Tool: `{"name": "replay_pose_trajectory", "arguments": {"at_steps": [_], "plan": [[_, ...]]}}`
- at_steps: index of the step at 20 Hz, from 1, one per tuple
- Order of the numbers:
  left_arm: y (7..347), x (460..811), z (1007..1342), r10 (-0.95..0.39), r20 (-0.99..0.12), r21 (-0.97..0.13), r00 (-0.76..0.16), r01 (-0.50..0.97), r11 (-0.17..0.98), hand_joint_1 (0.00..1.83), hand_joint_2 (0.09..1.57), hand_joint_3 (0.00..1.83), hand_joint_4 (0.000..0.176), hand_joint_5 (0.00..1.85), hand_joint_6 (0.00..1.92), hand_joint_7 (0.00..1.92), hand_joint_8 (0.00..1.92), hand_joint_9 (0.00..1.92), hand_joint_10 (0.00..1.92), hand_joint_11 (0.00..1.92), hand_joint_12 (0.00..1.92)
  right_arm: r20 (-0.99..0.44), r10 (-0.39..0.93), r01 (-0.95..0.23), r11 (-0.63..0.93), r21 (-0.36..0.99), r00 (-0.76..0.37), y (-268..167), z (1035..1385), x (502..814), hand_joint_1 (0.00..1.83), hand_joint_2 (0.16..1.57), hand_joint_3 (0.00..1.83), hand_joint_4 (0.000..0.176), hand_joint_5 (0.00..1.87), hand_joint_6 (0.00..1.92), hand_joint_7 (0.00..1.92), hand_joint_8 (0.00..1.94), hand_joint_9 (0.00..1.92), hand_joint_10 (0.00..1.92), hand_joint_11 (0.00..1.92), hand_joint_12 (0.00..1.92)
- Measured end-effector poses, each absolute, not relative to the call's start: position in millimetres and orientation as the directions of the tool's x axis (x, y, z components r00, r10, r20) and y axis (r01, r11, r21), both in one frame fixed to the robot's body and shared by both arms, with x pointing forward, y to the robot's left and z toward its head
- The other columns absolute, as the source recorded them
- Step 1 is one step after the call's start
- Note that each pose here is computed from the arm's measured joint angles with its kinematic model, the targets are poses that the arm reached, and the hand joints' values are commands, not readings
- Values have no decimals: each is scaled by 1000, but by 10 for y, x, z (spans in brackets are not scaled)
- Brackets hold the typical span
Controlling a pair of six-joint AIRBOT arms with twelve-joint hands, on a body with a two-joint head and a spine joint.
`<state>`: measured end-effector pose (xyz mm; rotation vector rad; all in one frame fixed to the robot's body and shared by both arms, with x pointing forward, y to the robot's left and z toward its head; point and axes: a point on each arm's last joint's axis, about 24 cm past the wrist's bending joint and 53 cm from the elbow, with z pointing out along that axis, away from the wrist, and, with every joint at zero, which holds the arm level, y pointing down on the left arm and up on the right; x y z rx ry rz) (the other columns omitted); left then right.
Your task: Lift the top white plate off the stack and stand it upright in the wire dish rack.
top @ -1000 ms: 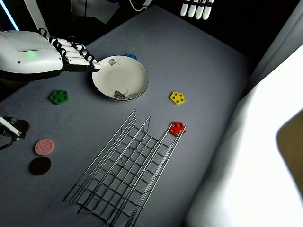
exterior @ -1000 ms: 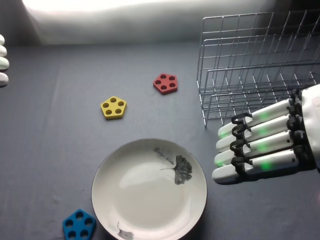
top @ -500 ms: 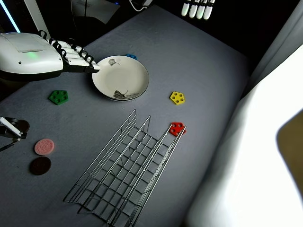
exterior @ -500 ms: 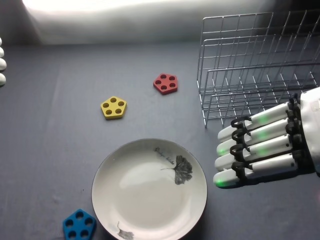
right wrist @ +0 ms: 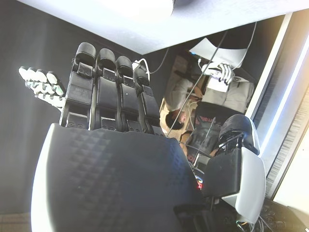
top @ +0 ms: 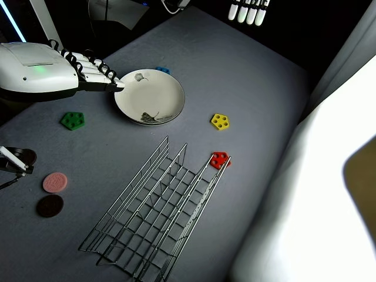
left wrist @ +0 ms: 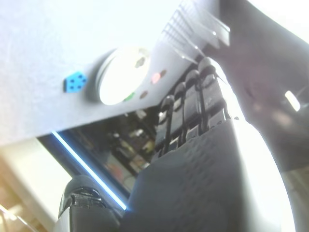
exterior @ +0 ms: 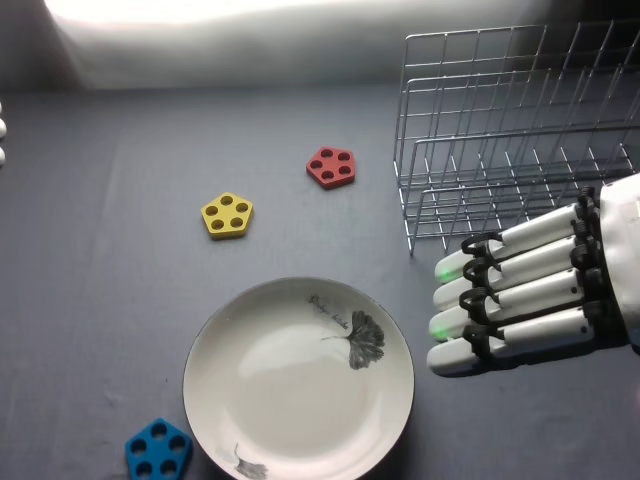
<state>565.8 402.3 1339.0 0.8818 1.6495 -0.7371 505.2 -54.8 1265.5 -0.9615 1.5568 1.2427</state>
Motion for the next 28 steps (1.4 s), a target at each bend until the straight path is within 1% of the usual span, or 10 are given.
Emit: {"name": "replay_pose_trajectory", "arguments": {"at_steps": [4, 6, 8, 11, 14, 16, 19, 21, 24, 28], "plan": [[4116, 5672, 13290, 228, -960, -14, -162, 842, 540, 14, 890, 2, 0, 60, 7, 84, 5, 79, 5, 76, 84, -955, -38, -939, 196, 283, -295, -549, 12655, 5059, 15, 921, 4, 0, 141, 4, 203, 5, 220, 4, 208, 13], [4170, 5711, 13212, 250, -953, -5, -170, 836, 549, 1, 892, 2, 0, 54, 3, 87, 5, 85, 6, 72, 79, -955, -37, -938, 200, 282, -295, -550, 12655, 5067, 6, 929, 6, 0, 110, 0, 169, 1, 191, 1, 182, 4], [4134, 5703, 13125, 260, -947, -19, -187, 842, 539, 2, 888, 1, 0, 61, 4, 89, 4, 93, 7, 108, 91, -954, -31, -937, 203, 285, -297, -552, 12666, 5079, 16, 934, 6, 0, 127, 7, 175, 3, 186, 0, 182, 4], [3991, 5657, 13012, 254, -944, -55, -211, 859, 508, 4, 893, 2, 0, 55, 2, 81, 1, 84, 2, 85, 77, -953, -21, -933, 211, 291, -302, -552, 12679, 5102, 16, 930, 2, 0, 130, 4, 188, 6, 210, 9, 211, 15], [3934, 5704, 12933, 255, -942, -52, -216, 848, 527, 5, 893, 2, 0, 55, 1, 81, 0, 83, 1, 84, 75, -951, -5, -926, 233, 298, -308, -566, 12696, 5163, 15, 931, 2, 0, 131, 4, 189, 6, 213, 9, 214, 16], [3836, 5673, 12880, 257, -943, -54, -213, 857, 513, 1, 885, 0, 0, 50, 0, 78, 0, 81, 0, 83, 72, -952, -6, -926, 233, 298, -307, -564, 12695, 5162, 16, 919, 0, 0, 137, 5, 195, 7, 218, 9, 218, 16], [3600, 5595, 12732, 242, -946, -75, -215, 872, 484, 16, 882, 0, 0, 52, 6, 89, 8, 92, 7, 89, 67, -952, -15, -926, 234, 295, -307, -567, 12664, 5158, 32, 915, 0, 0, 165, 12, 216, 11, 233, 10, 233, 19], [3469, 5556, 12678, 230, -950, -81, -211, 879, 470, 13, 888, 1, 0, 44, 1, 75, 1, 73, 0, 71, 56, -953, -21, -928, 235, 290, -304, -567, 12652, 5157, 43, 918, 0, 0, 129, 0, 174, 0, 191, 0, 193, 1], [3284, 5496, 12475, 262, -937, -93, -232, 887, 452, 0, 877, 0, 0, 29, 2, 62, 3, 62, 4, 65, 51, -952, -15, -921, 258, 290, -304, -578, 12648, 5219, 14, 914, 0, 0, 99, 0, 155, 0, 178, 0, 182, 0], [3145, 5478, 12360, 274, -930, -100, -244, 888, 449, 0, 885, 1, 0, 32, 3, 60, 1, 63, 3, 70, 50, -951, -8, -912, 286, 295, -311, -582, 12626, 5303, 19, 915, 1, 0, 117, 5, 180, 6, 205, 7, 211, 12]]}}
